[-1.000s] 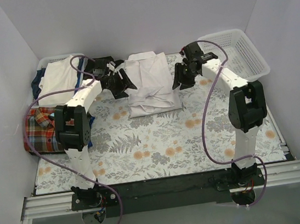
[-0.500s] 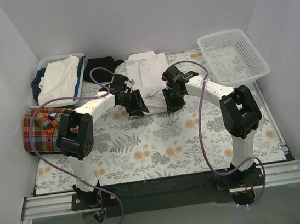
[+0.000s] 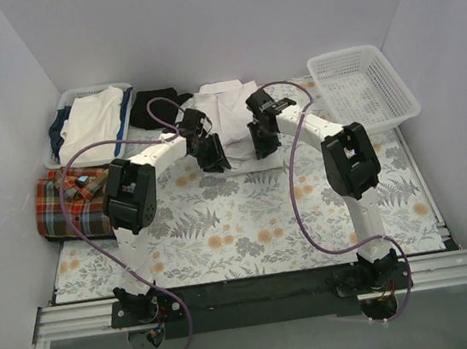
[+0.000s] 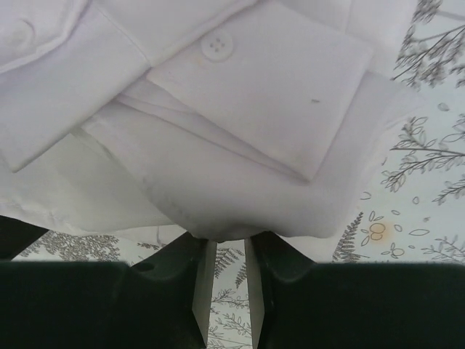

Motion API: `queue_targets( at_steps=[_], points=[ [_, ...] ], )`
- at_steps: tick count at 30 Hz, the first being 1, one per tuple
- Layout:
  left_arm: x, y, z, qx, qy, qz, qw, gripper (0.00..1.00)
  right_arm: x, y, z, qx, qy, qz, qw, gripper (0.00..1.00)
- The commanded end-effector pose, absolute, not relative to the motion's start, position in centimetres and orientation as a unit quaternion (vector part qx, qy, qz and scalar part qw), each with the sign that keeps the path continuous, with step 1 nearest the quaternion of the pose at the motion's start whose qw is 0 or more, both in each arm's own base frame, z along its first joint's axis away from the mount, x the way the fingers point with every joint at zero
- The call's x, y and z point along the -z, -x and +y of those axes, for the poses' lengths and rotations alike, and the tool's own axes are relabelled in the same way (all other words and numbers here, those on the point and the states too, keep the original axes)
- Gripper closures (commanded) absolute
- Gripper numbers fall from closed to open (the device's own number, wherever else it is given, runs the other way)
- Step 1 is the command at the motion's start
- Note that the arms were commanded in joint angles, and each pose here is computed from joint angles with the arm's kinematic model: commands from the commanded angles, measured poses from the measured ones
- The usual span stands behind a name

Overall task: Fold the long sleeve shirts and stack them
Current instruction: Fold the shirt

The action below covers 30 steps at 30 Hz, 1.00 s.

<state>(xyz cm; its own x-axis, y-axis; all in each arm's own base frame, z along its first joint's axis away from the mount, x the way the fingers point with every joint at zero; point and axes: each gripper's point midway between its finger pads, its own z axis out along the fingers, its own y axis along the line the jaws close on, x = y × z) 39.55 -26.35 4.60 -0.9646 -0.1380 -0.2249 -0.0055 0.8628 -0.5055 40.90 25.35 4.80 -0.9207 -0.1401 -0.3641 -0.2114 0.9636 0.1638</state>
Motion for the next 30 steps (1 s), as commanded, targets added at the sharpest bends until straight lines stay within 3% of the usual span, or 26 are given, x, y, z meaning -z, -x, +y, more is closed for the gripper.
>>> queue_targets(
  at_steps=[1, 9, 15, 18, 22, 30],
  points=[
    [-8.4, -43.0, -27.3, 0.263, 0.016, 0.946, 0.19, 0.68, -7.9, -44.3, 24.9, -0.096, 0.069, 0.966, 0.231, 0.71],
    [-9.7, -46.3, -28.1, 0.257, 0.009, 0.941, 0.22, 0.65, -11.1, -50.3, 24.6, -0.101, 0.037, 0.945, 0.308, 0.71],
    [-11.6, -46.2, -26.9, 0.237, 0.013, 0.94, 0.244, 0.41, -12.9, -56.2, 24.9, -0.158, -0.005, 0.916, 0.369, 0.71],
    [-12.3, -45.6, -25.6, 0.215, 0.019, 0.941, 0.262, 0.34, -15.2, -58.3, 23.8, -0.181, -0.04, 0.899, 0.398, 0.71],
    [-12.6, -45.2, -25.0, 0.207, 0.024, 0.94, 0.271, 0.3, -18.4, -57.5, 22.5, -0.188, -0.027, 0.883, 0.428, 0.69],
    [-13.1, -43.7, -23.3, 0.195, 0.041, 0.939, 0.28, 0.27, -9.2, -48.3, 21.9, -0.168, 0.056, 0.943, 0.284, 0.69]
  ],
)
